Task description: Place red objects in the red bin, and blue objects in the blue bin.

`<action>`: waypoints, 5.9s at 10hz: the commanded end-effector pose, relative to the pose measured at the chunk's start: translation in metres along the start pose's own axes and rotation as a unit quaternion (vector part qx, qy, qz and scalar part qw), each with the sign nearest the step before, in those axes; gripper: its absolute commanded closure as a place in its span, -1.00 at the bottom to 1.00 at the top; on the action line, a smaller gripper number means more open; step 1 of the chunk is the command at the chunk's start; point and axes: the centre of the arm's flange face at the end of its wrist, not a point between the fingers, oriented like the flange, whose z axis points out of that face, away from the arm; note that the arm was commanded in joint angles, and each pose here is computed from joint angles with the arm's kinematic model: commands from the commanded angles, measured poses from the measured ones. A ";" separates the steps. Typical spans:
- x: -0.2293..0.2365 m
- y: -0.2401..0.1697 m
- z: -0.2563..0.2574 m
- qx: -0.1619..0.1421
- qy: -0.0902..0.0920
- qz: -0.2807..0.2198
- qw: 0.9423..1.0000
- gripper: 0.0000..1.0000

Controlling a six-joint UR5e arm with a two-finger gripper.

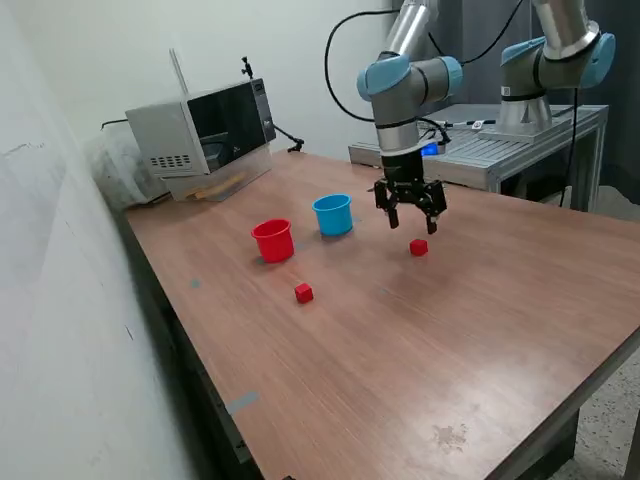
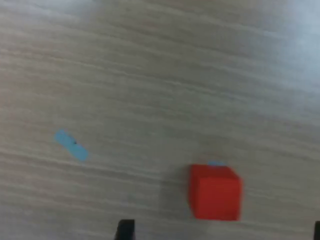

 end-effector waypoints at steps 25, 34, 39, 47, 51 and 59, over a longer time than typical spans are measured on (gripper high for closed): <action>-0.201 0.126 -0.166 -0.105 -0.064 0.121 0.985 1.00; -0.236 0.130 -0.102 -0.092 -0.064 0.137 0.984 -1.00; -0.238 0.120 -0.130 -0.101 -0.082 0.140 0.982 -1.00; -0.036 0.063 -0.269 -0.182 -0.051 0.028 0.982 -1.00; -0.015 0.047 -0.269 -0.180 -0.027 0.015 0.983 -1.00; -0.017 0.159 -0.052 -0.103 -0.017 0.010 0.994 -1.00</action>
